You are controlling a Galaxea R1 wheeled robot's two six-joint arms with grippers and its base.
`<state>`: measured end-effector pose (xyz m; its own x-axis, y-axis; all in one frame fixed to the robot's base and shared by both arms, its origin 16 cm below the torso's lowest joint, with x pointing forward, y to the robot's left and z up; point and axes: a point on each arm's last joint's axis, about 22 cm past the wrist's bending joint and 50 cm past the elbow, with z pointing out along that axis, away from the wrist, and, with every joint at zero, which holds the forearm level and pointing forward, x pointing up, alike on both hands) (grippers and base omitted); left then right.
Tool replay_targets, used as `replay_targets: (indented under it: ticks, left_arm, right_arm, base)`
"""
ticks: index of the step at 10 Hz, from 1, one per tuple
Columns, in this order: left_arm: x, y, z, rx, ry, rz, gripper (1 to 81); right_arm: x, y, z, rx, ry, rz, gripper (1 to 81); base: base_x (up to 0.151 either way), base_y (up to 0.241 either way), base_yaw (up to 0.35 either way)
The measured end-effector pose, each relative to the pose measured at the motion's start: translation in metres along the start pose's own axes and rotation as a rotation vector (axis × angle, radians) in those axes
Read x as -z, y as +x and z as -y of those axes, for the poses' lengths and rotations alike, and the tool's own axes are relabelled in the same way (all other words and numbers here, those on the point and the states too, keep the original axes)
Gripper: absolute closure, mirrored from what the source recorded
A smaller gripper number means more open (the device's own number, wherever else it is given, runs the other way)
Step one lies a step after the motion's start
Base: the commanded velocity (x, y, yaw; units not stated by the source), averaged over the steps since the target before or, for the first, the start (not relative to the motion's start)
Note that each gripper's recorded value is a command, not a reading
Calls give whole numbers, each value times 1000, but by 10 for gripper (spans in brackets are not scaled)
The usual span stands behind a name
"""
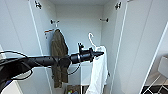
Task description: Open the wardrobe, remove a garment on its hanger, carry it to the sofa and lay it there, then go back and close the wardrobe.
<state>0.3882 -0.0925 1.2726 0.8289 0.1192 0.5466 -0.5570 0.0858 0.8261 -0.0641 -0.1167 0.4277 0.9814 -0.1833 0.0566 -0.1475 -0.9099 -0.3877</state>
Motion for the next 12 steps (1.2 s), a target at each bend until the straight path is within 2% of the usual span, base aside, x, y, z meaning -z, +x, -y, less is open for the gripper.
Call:
replay_targets:
  ticks: [8, 12]
  left_arm:
    - [9, -12, 12, 16, 10, -3, 811]
    - [10, -21, 16, 23, 9, 2, 811]
  right_arm:
    - [0, -5, 0, -2, 0, 2, 10]
    - [0, -7, -1, -3, 0, 2, 10]
  base:
    - [-109, 0, 0]
    - [0, 0, 0]
